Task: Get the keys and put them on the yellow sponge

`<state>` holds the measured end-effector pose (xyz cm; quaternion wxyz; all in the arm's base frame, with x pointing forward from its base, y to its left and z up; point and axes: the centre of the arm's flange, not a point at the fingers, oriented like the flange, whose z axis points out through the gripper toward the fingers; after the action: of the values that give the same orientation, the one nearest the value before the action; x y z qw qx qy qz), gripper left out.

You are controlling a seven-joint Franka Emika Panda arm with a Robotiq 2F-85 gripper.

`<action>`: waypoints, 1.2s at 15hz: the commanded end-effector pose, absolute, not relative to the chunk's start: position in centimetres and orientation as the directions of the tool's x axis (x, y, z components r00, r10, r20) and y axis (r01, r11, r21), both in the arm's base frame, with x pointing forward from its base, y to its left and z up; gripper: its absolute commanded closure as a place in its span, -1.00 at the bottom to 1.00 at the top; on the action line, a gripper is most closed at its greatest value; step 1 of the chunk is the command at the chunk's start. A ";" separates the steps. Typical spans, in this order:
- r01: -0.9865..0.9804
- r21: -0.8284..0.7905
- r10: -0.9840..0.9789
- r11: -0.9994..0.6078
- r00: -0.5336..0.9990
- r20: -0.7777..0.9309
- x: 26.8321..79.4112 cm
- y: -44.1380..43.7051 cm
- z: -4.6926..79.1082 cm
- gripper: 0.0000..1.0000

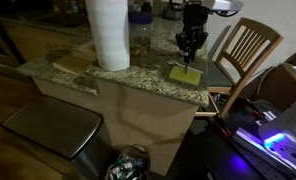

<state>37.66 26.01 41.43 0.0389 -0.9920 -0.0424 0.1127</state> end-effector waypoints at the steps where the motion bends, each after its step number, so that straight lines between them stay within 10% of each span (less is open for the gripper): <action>1: 0.061 -0.124 0.092 -0.990 0.959 -0.268 36.8 26.5 38.3 0.89; 13: -0.130 0.004 -0.126 -0.992 0.951 -0.284 37.1 26.3 37.3 0.88; 14: -0.144 0.024 -0.145 -0.989 0.948 -0.282 37.1 26.1 37.2 0.06; 18: -0.180 0.120 -0.207 -0.976 0.939 -0.275 36.8 25.2 35.9 -0.35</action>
<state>36.79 25.67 37.67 -0.0179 -0.9877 0.0832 0.1313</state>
